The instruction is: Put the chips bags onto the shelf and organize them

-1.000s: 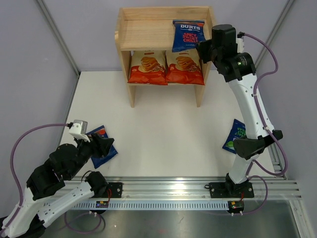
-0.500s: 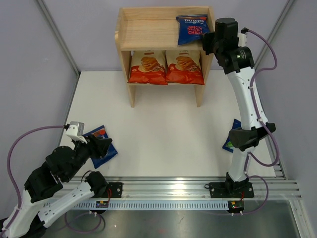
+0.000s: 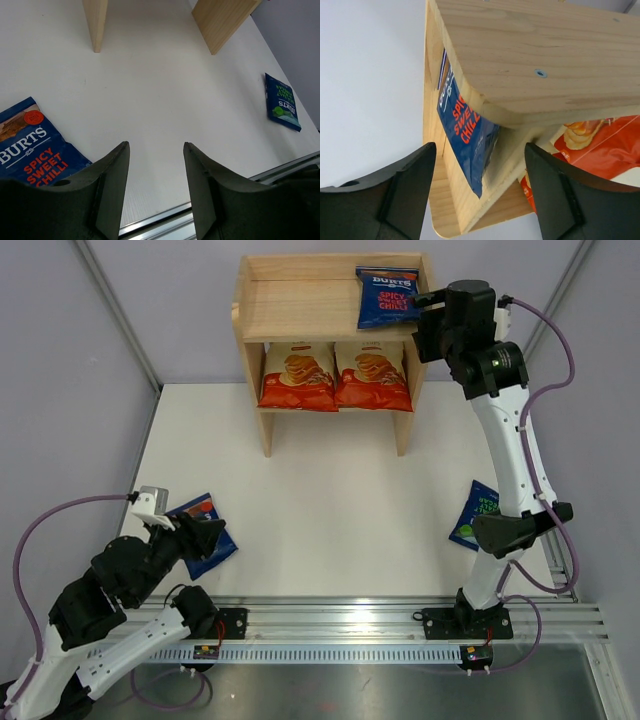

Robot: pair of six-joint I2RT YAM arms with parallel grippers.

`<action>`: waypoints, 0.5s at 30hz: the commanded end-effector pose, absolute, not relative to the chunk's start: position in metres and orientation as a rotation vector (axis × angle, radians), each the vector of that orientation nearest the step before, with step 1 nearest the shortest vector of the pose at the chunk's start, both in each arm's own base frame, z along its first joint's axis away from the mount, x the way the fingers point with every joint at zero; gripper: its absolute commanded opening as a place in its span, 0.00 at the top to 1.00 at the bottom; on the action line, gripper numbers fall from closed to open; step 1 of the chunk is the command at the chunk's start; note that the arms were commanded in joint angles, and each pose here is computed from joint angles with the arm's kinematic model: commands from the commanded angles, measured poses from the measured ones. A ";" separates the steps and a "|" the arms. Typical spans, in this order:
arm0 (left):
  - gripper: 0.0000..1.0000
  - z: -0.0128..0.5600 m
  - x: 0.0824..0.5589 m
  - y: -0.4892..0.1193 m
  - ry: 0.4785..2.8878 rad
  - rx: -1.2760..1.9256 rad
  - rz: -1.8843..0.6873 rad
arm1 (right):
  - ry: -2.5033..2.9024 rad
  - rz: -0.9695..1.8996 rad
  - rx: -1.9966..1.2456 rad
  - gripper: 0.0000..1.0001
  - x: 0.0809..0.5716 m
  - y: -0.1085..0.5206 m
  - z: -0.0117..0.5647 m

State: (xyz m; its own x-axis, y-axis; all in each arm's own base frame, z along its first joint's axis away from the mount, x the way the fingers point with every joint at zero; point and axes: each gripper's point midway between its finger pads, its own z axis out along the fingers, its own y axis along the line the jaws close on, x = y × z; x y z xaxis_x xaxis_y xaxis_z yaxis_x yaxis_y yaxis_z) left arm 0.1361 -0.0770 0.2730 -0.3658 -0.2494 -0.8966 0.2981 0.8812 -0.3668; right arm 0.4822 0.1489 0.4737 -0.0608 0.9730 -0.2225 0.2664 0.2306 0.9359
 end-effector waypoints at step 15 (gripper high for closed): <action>0.01 0.277 0.149 -0.089 1.907 0.034 -0.534 | 1.760 0.650 0.450 0.00 0.341 0.119 0.463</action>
